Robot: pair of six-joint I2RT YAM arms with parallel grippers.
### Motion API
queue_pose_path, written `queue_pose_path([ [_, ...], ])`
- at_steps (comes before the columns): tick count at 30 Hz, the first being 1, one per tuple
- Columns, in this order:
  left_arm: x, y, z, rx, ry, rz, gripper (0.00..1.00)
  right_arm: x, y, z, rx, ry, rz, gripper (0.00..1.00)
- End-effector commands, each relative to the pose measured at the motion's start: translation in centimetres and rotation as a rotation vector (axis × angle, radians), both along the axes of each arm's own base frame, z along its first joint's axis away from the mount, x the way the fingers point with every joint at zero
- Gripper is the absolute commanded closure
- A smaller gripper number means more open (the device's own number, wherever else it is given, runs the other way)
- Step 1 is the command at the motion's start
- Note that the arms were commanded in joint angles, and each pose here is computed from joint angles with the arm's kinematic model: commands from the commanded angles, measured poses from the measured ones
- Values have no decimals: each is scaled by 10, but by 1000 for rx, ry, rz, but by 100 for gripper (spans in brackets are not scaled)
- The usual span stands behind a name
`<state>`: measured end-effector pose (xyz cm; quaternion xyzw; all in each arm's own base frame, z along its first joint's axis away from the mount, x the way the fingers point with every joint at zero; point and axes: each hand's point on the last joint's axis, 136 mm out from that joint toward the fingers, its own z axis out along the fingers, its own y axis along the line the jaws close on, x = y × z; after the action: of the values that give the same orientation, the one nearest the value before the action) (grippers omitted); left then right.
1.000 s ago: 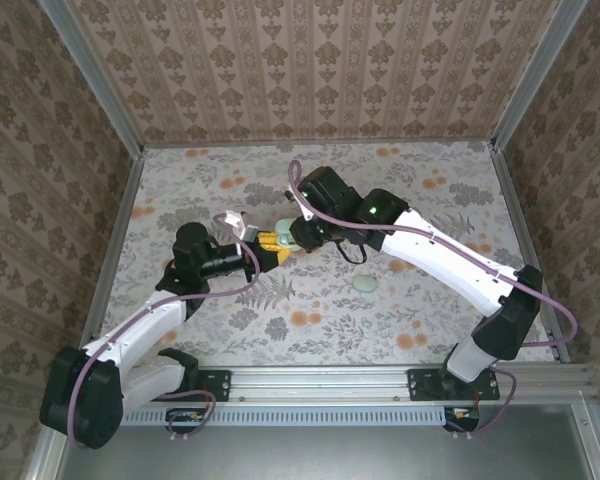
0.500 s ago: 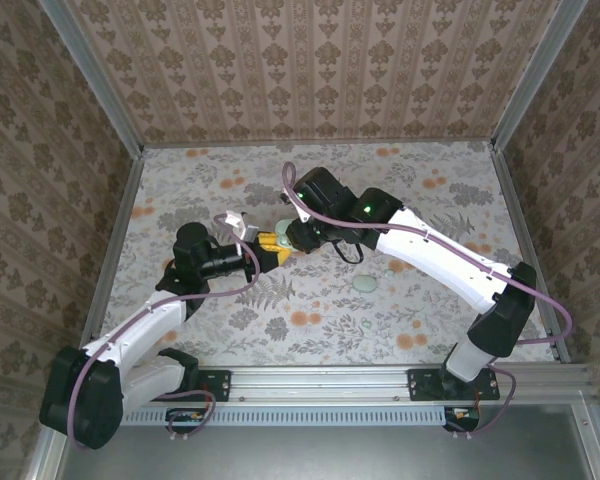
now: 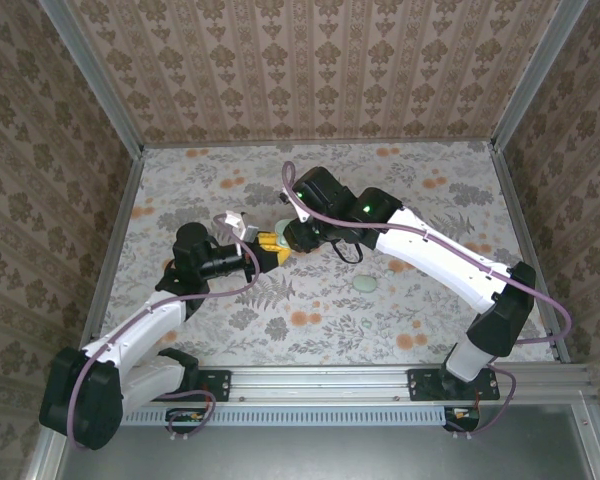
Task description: Insert the wireless bluetooth earbuds into the charging case
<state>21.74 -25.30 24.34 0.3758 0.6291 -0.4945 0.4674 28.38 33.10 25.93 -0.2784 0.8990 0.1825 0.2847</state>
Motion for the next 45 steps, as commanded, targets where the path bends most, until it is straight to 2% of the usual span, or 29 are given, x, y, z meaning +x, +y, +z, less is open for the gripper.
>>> queue_pose_path([
  [1, -3, 0, 12, -19, -76, -5, 87, -5, 6, 14, 62, 25, 7, 69],
  [22, -5, 1, 12, -18, -78, -3, 86, -4, 13, 29, 163, 57, -3, 66],
  [45, -5, 2, 12, -18, -84, 1, 87, -7, 13, 40, 206, 61, -7, 65],
])
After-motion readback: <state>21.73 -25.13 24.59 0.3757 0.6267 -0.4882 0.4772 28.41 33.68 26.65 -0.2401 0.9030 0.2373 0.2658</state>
